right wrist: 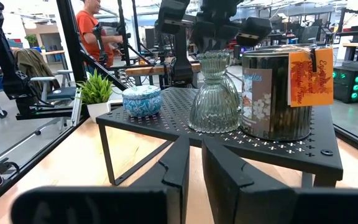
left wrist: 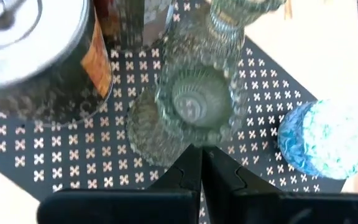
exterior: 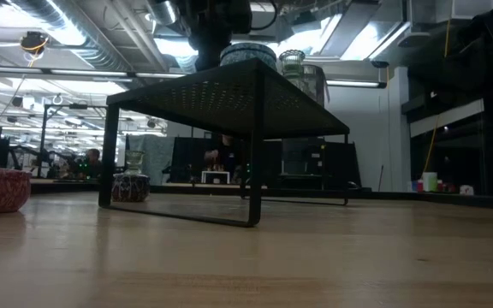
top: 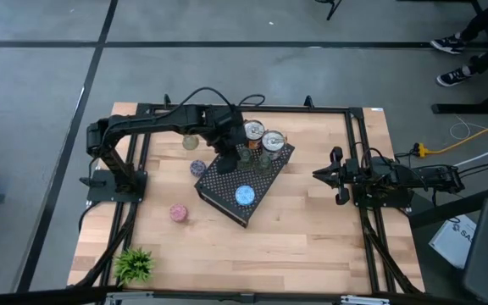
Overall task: Pick & Place candle stick holders
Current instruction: Adjust the glass candle holder on the shelf
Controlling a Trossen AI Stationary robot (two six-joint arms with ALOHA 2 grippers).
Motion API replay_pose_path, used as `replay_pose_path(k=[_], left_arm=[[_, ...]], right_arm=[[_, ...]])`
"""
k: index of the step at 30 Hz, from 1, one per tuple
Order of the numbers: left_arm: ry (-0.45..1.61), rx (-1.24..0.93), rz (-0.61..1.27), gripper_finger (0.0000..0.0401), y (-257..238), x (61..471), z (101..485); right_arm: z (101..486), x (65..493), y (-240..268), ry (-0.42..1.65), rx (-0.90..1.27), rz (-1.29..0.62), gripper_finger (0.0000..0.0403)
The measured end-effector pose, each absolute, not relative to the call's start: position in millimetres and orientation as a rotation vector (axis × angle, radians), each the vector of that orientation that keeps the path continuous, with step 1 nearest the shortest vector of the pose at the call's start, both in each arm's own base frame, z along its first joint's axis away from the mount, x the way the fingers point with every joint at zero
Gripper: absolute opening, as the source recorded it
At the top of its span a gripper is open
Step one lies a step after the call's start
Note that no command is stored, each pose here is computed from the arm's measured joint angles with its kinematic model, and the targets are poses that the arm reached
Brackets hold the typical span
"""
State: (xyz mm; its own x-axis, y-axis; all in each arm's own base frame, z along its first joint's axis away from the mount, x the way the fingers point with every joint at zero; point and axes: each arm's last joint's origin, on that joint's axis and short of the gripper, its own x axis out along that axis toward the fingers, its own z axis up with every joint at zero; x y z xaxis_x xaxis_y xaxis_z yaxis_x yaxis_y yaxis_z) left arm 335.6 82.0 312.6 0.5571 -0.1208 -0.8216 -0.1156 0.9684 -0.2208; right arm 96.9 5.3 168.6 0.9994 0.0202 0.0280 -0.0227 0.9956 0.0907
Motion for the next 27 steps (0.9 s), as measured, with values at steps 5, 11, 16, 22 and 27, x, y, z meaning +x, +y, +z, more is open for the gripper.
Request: replay_pose_path(k=[5,11,16,22,27], left_arm=[[1.010,-0.248,0.030,0.0001,82.6,333.8,311.2],[1.008,-0.209,0.094,0.0001,84.9,334.2,311.4],[0.981,-0.204,0.093,0.0001,85.4,336.6,312.7],[0.964,-0.205,0.087,0.0001,85.5,337.9,313.6],[0.927,-0.225,0.050,0.0001,85.0,340.7,315.5]], right_arm=[[168.6,96.9,5.3,-0.027,0.091,0.021,0.0048],[168.6,96.9,5.3,-0.027,0.091,0.021,0.0048],[168.6,96.9,5.3,-0.027,0.091,0.021,0.0048],[168.6,96.9,5.3,-0.027,0.091,0.021,0.0048],[168.5,96.9,5.3,-0.027,0.091,0.021,0.0048]])
